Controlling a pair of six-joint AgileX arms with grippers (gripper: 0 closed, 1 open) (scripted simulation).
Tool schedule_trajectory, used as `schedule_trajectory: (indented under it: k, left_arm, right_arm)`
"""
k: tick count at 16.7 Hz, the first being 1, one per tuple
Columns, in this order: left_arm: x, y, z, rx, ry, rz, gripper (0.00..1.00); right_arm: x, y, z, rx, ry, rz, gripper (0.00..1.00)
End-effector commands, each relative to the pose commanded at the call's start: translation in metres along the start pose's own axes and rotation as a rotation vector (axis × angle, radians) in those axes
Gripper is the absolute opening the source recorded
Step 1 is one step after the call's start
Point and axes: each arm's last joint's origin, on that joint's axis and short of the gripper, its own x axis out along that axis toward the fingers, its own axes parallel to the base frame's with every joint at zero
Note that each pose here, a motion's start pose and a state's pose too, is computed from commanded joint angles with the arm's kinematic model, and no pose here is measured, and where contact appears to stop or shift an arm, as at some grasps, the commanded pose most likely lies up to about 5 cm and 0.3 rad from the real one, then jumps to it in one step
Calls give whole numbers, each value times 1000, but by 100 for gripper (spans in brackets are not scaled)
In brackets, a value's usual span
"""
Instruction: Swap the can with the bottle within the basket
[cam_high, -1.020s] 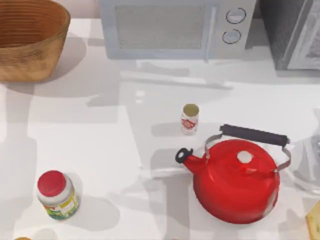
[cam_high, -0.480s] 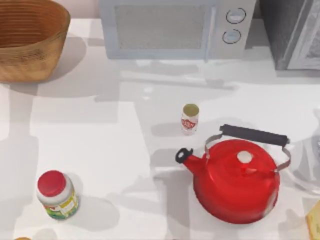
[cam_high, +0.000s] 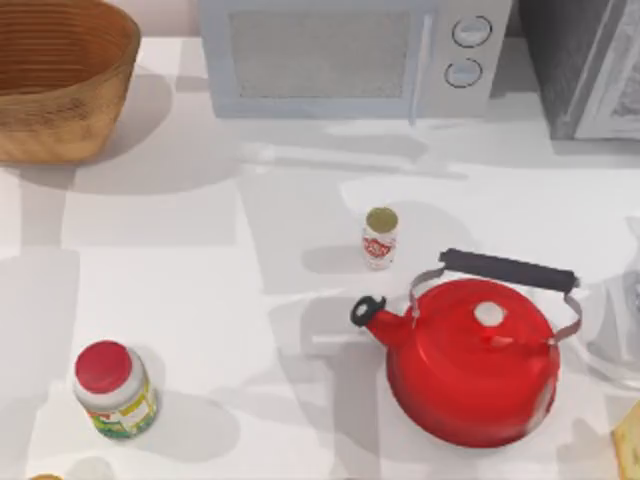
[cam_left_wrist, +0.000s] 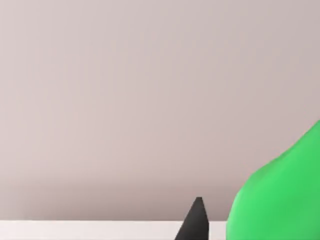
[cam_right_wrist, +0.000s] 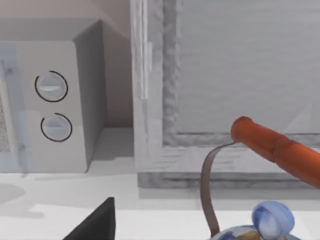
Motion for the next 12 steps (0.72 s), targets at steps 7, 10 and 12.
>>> schedule_trajectory:
  k: [7, 10, 12]
  left_arm:
    - [20, -1, -12, 0, 0, -3, 0]
    - [20, -1, -12, 0, 0, -3, 15]
    - [20, -1, -12, 0, 0, -3, 30]
  right_arm:
    - [0, 0, 0, 0, 0, 0, 100]
    - [0, 0, 0, 0, 0, 0, 100]
    - [0, 0, 0, 0, 0, 0, 100]
